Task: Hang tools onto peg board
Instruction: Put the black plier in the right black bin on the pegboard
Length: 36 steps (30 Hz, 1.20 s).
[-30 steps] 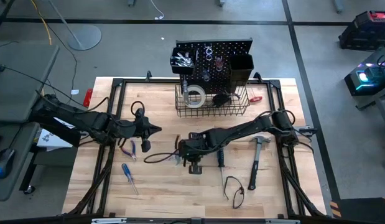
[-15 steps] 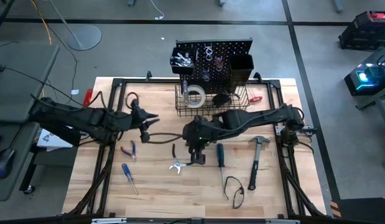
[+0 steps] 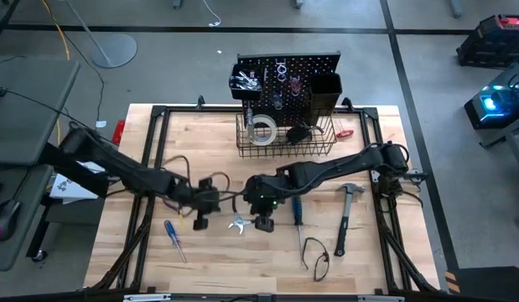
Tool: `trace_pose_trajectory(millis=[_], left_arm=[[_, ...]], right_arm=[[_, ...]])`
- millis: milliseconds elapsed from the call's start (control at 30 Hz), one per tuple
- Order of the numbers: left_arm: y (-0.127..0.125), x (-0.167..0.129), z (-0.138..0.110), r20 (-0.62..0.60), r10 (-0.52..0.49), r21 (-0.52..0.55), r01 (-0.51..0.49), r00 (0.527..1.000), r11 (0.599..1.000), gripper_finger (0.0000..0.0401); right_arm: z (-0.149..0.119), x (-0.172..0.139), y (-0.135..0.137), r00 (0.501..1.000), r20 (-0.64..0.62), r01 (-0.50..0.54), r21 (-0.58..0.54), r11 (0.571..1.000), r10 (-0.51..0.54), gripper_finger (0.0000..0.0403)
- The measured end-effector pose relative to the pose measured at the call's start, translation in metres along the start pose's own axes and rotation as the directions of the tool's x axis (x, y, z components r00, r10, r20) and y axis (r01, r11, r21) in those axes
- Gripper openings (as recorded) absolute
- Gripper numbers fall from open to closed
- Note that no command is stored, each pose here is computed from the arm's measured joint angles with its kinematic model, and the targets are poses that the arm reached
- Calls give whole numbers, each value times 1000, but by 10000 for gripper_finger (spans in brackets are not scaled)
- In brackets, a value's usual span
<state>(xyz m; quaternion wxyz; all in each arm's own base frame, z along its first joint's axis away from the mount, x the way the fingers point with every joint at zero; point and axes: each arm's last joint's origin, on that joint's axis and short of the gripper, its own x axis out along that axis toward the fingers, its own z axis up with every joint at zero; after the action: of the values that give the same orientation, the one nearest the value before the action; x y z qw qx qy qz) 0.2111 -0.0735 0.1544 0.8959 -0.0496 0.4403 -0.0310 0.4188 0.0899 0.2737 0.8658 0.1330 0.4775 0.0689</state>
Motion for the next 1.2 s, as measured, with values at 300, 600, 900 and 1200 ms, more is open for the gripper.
trace_pose_trajectory(millis=[300, 600, 900, 1200], left_arm=[[-15, 55, -8, -1, -41, -74, 41, 999, 996, 1], [-23, 75, 8, 19, -17, -21, 17, 1000, 1000, 0], [-27, 94, 20, 62, 34, 42, -36, 998, 998, 0], [-30, 111, 36, 140, 95, 39, -101, 986, 994, 0]], right_arm=[[-21, 19, 11, 998, -52, -33, 15, 999, 34, 3], [-65, 48, 7, 984, -162, 92, 128, 987, -71, 22], [-85, 72, -9, 988, -65, 142, -32, 989, -144, 163], [-79, 74, -19, 984, -30, 169, -135, 976, -175, 220]])
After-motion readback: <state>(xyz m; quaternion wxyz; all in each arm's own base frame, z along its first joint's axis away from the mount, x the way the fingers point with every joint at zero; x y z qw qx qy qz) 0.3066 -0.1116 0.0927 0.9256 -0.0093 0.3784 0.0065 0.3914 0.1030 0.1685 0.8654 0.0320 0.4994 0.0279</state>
